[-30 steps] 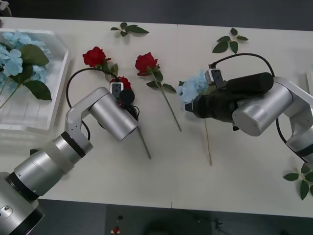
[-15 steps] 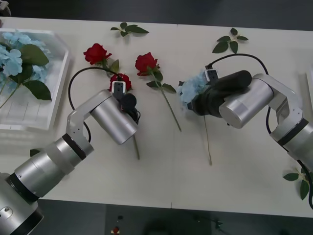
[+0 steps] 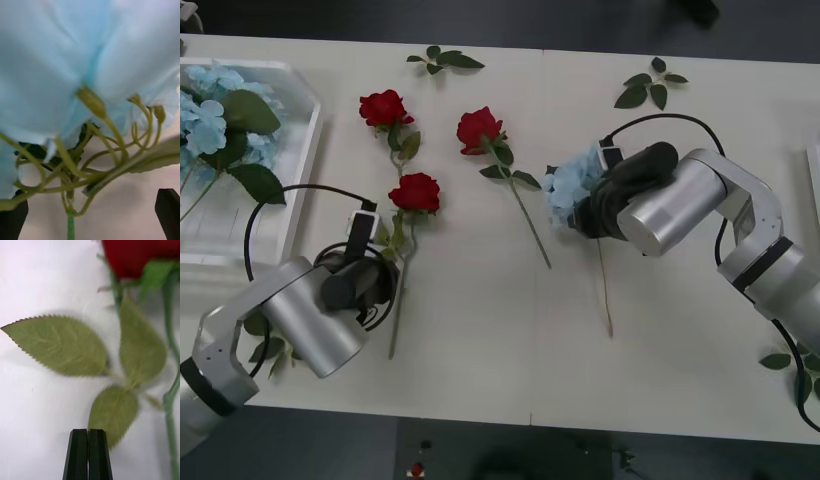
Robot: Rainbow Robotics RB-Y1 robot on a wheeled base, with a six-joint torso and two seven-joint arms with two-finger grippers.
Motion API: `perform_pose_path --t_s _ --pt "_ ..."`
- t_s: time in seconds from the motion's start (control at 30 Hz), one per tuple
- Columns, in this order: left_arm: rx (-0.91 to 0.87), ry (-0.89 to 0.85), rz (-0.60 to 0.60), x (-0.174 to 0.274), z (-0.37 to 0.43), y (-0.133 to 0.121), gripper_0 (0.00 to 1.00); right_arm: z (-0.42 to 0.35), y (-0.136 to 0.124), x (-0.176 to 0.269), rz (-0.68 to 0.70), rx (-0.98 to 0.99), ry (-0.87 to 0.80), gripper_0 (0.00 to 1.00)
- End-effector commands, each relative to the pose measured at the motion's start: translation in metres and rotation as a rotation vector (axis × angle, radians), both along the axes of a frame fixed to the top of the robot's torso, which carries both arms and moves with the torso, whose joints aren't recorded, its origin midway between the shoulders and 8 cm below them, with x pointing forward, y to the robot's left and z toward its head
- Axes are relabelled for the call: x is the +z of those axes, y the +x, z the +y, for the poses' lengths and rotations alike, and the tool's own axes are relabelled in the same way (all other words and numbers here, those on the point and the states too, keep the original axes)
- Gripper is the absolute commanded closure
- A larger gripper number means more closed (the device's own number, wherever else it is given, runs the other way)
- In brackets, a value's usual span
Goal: Put the red flowers into the right box and the blue flowers into the left box
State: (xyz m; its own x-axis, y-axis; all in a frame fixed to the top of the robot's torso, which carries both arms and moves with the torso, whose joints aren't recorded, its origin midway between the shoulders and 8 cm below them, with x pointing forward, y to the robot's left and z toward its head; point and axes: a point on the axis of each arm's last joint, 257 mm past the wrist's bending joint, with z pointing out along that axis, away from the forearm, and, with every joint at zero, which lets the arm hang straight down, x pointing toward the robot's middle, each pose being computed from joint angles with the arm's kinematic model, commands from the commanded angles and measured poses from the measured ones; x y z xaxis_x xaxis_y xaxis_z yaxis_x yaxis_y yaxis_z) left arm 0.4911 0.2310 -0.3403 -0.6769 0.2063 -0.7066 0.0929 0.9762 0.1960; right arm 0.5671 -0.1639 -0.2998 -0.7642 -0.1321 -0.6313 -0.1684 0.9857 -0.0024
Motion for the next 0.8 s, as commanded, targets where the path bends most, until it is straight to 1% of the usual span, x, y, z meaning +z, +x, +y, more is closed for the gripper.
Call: perform_pose_path --t_s 0.03,0.1,0.13,0.17,0.3,0.33,0.37,0.4,0.47,0.53,0.63,0.67,0.73,0.8 --pt "-0.055 0.002 -0.033 0.009 -0.001 -0.009 1.0 0.013 0.011 0.023 -0.038 -0.004 0.027 0.33" --pt "-0.057 0.001 -0.034 0.007 0.002 -0.014 1.0 0.013 0.01 0.022 -0.036 -0.005 0.029 0.8" --pt "-0.059 0.0 -0.035 0.007 0.002 -0.016 1.0 0.013 0.011 0.023 -0.037 -0.004 0.029 0.91" --pt "-0.06 -0.005 -0.038 0.007 0.004 -0.019 1.0 0.013 0.01 0.022 -0.037 -0.004 0.029 1.0" --pt "-0.065 -0.008 -0.043 0.008 0.003 -0.019 0.99 0.013 0.01 0.022 -0.037 -0.004 0.029 1.0" --pt "-0.069 -0.012 -0.048 0.011 -0.001 -0.018 0.68 0.014 0.01 0.023 -0.036 -0.004 0.03 1.0" --pt "-0.071 -0.017 -0.053 0.013 -0.004 -0.015 0.5 0.013 0.01 0.022 -0.035 -0.004 0.028 1.0" --pt "-0.07 -0.022 -0.061 0.017 -0.005 -0.012 0.39 0.013 0.01 0.022 -0.036 -0.003 0.028 1.0" --pt "-0.062 -0.034 -0.087 0.03 -0.005 -0.004 0.23 0.012 0.01 0.022 -0.036 -0.005 0.027 1.0" --pt "-0.053 -0.042 -0.107 0.039 -0.003 0.002 0.2 0.012 0.011 0.023 -0.037 -0.005 0.027 1.0" --pt "-0.046 -0.065 -0.122 0.052 -0.004 0.012 0.13 0.012 0.01 0.022 -0.035 -0.005 0.029 1.0" --pt "-0.047 -0.081 -0.124 0.058 -0.008 0.016 0.05 0.011 0.011 0.022 -0.036 -0.006 0.026 1.0" --pt "-0.046 -0.103 -0.12 0.064 -0.012 0.02 0.01 0.011 0.011 0.024 -0.036 -0.004 0.028 1.0" --pt "-0.046 -0.127 -0.115 0.072 -0.018 0.025 0.0 0.011 0.011 0.03 -0.041 -0.001 0.046 1.0"
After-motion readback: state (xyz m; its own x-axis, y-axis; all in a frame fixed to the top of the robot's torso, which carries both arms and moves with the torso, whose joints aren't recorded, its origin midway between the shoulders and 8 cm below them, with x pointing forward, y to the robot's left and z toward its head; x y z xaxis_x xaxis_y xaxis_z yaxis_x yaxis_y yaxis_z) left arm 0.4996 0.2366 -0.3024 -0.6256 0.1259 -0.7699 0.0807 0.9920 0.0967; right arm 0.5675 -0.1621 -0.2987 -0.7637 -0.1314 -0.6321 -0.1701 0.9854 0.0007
